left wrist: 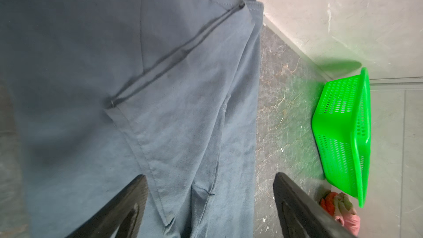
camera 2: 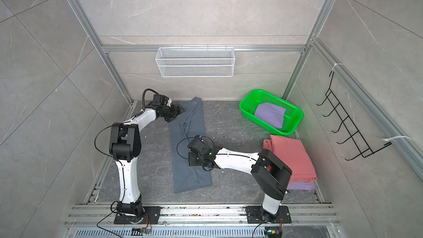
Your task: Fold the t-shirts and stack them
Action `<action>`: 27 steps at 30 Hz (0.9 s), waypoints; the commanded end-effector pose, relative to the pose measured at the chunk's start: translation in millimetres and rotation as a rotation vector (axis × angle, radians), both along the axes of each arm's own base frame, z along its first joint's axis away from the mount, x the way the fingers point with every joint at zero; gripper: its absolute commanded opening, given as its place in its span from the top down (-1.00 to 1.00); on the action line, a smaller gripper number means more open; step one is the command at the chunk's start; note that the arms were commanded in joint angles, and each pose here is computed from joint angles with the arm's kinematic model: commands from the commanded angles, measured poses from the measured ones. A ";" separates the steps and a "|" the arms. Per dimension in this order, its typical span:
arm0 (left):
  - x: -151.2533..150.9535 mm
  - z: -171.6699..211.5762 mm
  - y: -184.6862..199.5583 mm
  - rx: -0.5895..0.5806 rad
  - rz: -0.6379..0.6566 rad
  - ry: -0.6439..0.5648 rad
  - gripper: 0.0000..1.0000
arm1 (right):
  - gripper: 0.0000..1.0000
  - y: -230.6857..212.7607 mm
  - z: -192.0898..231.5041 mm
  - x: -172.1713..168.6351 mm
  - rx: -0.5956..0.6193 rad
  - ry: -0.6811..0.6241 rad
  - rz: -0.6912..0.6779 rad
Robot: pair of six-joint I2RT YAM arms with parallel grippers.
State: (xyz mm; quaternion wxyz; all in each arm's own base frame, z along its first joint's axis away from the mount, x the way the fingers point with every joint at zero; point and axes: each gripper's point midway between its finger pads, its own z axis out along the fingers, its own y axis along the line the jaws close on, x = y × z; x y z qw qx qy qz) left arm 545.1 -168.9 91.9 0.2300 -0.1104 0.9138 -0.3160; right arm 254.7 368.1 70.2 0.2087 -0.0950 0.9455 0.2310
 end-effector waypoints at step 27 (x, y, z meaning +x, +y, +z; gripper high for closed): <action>30.3 -41.2 -61.3 -0.019 -0.180 -0.058 -0.75 | -0.08 -4.1 -55.6 -22.1 -0.142 0.072 0.005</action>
